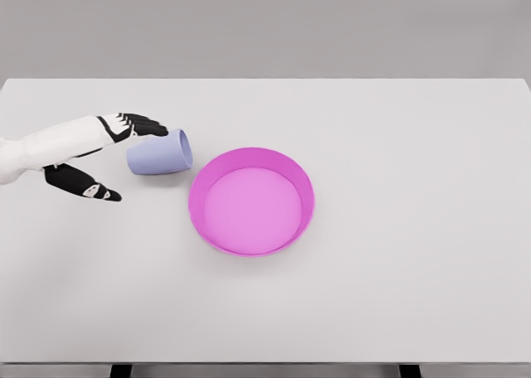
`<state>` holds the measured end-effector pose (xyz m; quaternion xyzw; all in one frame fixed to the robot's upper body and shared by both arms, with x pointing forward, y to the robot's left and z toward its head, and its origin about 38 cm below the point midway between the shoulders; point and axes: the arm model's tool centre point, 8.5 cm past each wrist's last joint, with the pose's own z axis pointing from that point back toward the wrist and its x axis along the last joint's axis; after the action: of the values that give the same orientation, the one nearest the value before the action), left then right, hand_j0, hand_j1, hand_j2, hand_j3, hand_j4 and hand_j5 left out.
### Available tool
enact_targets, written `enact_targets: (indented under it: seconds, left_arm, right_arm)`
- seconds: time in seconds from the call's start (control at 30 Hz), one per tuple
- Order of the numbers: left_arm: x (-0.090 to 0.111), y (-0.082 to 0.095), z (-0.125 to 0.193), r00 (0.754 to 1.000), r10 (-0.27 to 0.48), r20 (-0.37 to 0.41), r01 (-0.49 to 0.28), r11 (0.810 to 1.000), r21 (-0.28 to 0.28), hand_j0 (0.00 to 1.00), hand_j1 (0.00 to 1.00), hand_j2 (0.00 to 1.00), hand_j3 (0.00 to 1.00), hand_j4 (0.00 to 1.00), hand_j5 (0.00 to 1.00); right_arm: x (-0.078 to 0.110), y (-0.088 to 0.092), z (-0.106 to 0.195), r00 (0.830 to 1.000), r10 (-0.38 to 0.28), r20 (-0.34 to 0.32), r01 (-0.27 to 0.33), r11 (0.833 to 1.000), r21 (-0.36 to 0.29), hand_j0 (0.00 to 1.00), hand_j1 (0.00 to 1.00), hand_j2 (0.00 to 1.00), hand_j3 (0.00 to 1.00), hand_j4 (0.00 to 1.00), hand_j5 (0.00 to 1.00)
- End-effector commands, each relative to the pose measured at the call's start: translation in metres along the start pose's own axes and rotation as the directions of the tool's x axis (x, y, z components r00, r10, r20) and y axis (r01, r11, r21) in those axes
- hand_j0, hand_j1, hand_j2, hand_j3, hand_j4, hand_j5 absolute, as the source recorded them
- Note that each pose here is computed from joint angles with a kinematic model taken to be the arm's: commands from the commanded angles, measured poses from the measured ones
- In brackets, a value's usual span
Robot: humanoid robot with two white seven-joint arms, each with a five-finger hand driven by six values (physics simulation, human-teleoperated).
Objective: Flip the cup with left arm and place it on the plate
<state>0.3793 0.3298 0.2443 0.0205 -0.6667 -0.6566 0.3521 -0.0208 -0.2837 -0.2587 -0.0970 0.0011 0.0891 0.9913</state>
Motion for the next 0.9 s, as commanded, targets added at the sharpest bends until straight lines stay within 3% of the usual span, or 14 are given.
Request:
enact_targets:
  seconds: [0.0, 0.1, 0.2, 0.37, 0.4, 0.43, 0.47, 0.5, 0.57, 0.67, 0.77, 0.87]
  left_arm:
    - [0.000, 0.001, 0.002, 1.000, 0.007, -0.002, -0.007, 1.000, 0.004, 1.00, 1.00, 1.00, 1.00, 1.00, 1.00]
    - [0.003, 0.004, 0.000, 1.000, 0.017, 0.016, -0.018, 1.000, 0.020, 1.00, 1.00, 1.00, 1.00, 1.00, 1.00]
    - [0.009, 0.009, -0.001, 0.995, 0.076, 0.058, -0.080, 0.995, 0.065, 1.00, 1.00, 1.00, 1.00, 1.00, 1.00]
    - [0.015, 0.012, -0.005, 0.994, 0.066, 0.083, -0.073, 0.993, 0.090, 1.00, 1.00, 1.00, 1.00, 1.00, 1.00]
    - [0.020, 0.028, -0.003, 0.998, 0.050, 0.044, -0.057, 0.984, 0.171, 1.00, 1.00, 1.00, 1.00, 1.00, 1.00]
    - [0.013, 0.029, -0.011, 0.998, 0.064, -0.024, -0.059, 0.982, 0.179, 1.00, 1.00, 1.00, 1.00, 1.00, 1.00]
    - [0.012, 0.019, -0.034, 0.995, 0.089, -0.039, -0.080, 0.979, 0.189, 1.00, 1.00, 1.00, 1.00, 1.00, 1.00]
    - [0.012, 0.019, -0.037, 0.994, 0.104, -0.041, -0.094, 0.977, 0.194, 1.00, 1.00, 1.00, 1.00, 1.00, 1.00]
    - [0.008, 0.022, -0.056, 0.976, 0.213, -0.035, -0.197, 0.948, 0.251, 1.00, 1.00, 1.00, 1.00, 1.00, 1.00]
    - [-0.018, -0.005, -0.068, 0.915, 0.346, -0.206, -0.284, 0.917, 0.278, 1.00, 1.00, 1.00, 1.00, 1.00, 1.00]
    - [-0.028, -0.036, -0.074, 0.866, 0.403, -0.295, -0.346, 0.911, 0.226, 1.00, 1.00, 1.00, 1.00, 1.00, 1.00]
    - [-0.035, -0.050, -0.074, 0.850, 0.413, -0.326, -0.367, 0.909, 0.196, 1.00, 1.00, 1.00, 1.00, 1.00, 1.00]
  right_arm:
    - [-0.001, 0.000, 0.000, 1.000, -0.003, -0.002, 0.003, 1.000, 0.000, 1.00, 1.00, 1.00, 1.00, 1.00, 1.00]
    - [-0.001, 0.000, 0.000, 1.000, -0.003, -0.002, 0.003, 1.000, 0.001, 1.00, 1.00, 1.00, 1.00, 1.00, 1.00]
    - [-0.001, 0.000, 0.000, 1.000, -0.003, -0.002, 0.003, 1.000, 0.001, 1.00, 1.00, 1.00, 1.00, 1.00, 1.00]
    - [-0.001, 0.000, 0.000, 1.000, -0.003, -0.002, 0.003, 1.000, 0.001, 1.00, 1.00, 1.00, 1.00, 1.00, 1.00]
    - [-0.002, 0.000, 0.000, 1.000, -0.003, -0.003, 0.003, 1.000, 0.000, 1.00, 1.00, 1.00, 1.00, 1.00, 1.00]
    - [-0.001, 0.000, 0.000, 1.000, -0.003, -0.002, 0.003, 1.000, -0.001, 1.00, 1.00, 1.00, 1.00, 1.00, 1.00]
    - [-0.002, 0.000, 0.000, 1.000, -0.003, -0.003, 0.003, 1.000, -0.001, 1.00, 1.00, 1.00, 1.00, 1.00, 1.00]
    - [-0.001, 0.000, 0.000, 1.000, -0.003, -0.002, 0.003, 1.000, 0.001, 1.00, 1.00, 1.00, 1.00, 1.00, 1.00]
    - [-0.001, 0.000, 0.000, 1.000, -0.003, -0.002, 0.003, 1.000, 0.001, 1.00, 1.00, 1.00, 1.00, 1.00, 1.00]
    - [-0.001, 0.000, 0.000, 1.000, -0.003, -0.002, 0.003, 1.000, 0.001, 1.00, 1.00, 1.00, 1.00, 1.00, 1.00]
    - [-0.001, 0.000, 0.000, 1.000, -0.003, -0.002, 0.003, 1.000, 0.001, 1.00, 1.00, 1.00, 1.00, 1.00, 1.00]
    - [-0.001, 0.000, 0.000, 1.000, -0.003, -0.002, 0.003, 1.000, 0.001, 1.00, 1.00, 1.00, 1.00, 1.00, 1.00]
